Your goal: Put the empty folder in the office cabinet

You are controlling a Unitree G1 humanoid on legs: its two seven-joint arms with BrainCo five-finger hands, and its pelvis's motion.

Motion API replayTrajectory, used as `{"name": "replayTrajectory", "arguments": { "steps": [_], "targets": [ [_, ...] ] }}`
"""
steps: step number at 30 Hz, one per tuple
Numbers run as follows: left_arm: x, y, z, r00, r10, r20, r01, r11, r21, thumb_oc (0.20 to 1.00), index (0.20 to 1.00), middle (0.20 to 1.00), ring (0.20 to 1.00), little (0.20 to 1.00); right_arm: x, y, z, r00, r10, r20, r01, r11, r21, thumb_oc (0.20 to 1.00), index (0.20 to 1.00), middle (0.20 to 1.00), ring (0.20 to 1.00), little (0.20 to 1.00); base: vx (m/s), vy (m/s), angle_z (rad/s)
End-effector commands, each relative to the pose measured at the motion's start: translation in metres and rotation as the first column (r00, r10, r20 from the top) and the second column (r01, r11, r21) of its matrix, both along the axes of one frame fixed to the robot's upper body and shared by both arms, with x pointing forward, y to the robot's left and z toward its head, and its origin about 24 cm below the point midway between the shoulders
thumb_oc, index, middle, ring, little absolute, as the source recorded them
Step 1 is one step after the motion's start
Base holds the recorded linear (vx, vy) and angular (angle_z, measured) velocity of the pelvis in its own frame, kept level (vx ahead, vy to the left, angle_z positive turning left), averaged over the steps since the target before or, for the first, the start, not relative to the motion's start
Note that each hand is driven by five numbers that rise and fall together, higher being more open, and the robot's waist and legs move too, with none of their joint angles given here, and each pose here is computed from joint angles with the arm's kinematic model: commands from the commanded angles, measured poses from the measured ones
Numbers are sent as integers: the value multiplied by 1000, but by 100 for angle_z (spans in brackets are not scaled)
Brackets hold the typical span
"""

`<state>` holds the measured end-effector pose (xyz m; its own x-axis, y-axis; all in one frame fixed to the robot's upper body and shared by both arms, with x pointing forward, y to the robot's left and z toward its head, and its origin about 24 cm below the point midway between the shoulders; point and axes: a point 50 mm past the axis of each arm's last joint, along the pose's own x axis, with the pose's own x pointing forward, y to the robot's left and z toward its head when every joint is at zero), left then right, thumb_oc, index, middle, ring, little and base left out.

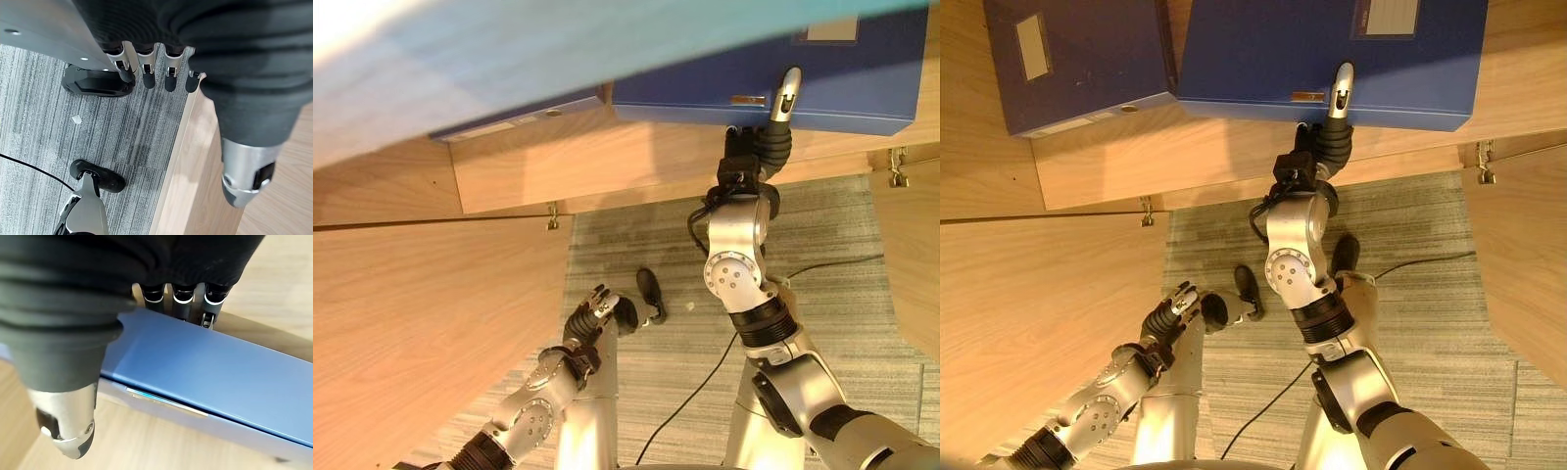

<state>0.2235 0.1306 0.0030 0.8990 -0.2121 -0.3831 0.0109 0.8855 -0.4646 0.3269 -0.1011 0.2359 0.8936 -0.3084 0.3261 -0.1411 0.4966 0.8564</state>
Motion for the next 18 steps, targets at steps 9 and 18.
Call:
{"name": "replayTrajectory", "arguments": {
  "steps": [9,18],
  "targets": [
    [1,46,27,988,-29,149,9,992,129,1000,1000,1000,1000,1000,48,-56,15,963,-268,-6,156,580,-800,1000,1000,1000,1000,1000,11,-43,-5],
    [-10,71,32,989,-56,137,27,978,206,1000,1000,1000,1000,1000,75,-81,59,910,-405,83,82,-21,-996,1000,1000,1000,1000,1000,1,-9,2]
  ]
}}
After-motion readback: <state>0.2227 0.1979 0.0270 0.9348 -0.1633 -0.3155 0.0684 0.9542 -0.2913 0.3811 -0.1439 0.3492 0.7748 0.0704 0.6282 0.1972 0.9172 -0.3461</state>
